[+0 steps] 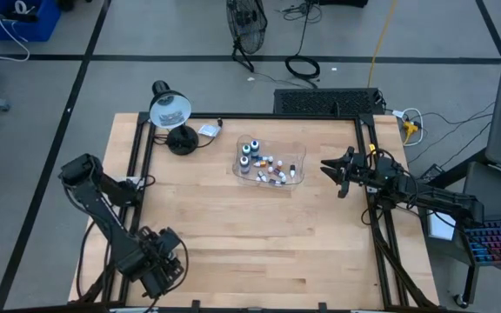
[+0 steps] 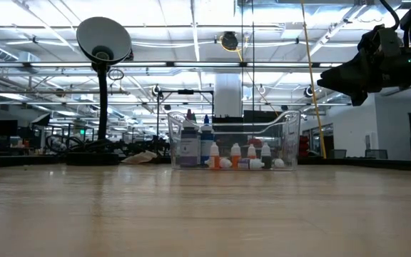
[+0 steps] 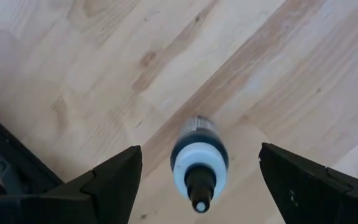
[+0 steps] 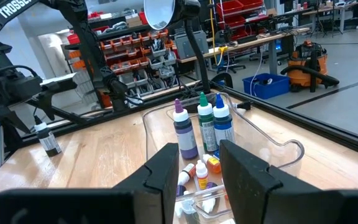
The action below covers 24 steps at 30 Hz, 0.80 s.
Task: Pick & Place food coloring
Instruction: Put the black big food coloring into the transparent bin
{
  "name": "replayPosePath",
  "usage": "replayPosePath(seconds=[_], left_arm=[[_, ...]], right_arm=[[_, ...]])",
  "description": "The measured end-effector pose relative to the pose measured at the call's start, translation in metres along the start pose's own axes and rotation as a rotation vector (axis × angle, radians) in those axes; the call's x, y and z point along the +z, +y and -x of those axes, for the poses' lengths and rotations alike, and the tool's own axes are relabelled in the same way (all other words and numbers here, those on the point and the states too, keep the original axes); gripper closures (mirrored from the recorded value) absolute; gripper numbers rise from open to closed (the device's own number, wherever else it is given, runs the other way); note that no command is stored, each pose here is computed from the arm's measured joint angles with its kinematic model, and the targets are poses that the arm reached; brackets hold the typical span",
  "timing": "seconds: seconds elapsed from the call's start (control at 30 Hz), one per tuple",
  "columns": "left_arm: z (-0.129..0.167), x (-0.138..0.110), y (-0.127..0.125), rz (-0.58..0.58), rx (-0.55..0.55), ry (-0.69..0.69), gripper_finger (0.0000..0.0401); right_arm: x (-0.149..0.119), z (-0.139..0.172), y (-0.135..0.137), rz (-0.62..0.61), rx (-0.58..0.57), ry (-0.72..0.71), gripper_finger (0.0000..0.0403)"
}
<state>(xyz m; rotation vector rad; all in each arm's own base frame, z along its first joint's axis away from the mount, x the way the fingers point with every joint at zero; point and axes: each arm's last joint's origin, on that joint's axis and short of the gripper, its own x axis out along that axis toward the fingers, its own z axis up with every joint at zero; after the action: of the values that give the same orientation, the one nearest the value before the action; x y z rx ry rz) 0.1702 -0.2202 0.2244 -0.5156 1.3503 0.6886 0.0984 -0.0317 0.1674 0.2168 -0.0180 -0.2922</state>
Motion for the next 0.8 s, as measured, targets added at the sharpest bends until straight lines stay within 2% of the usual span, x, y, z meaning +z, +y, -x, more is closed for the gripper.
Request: replayPosePath(seconds=[0.3, 0.4, 0.57, 0.8], left_arm=[[0.0, -0.006, 0.0, -0.007, -0.012, -0.018, 0.0077], [-0.01, -0.009, -0.001, -0.009, -0.041, -0.013, 0.0077], [-0.032, -0.011, 0.005, -0.011, -0.02, 0.023, 0.0077], [-0.035, -0.011, 0.008, -0.037, -0.006, 0.038, 0.0077]], right_arm=[[0.0, 0.0, 0.0, 0.0, 0.0, 0.0, 0.0298], [0.0, 0.0, 0.0, 0.0, 0.0, 0.0, 0.0298], [0.0, 0.0, 0.0, 0.0, 0.0, 0.0, 0.0298], [0.0, 0.0, 0.0, 0.0, 0.0, 0.0, 0.0298]])
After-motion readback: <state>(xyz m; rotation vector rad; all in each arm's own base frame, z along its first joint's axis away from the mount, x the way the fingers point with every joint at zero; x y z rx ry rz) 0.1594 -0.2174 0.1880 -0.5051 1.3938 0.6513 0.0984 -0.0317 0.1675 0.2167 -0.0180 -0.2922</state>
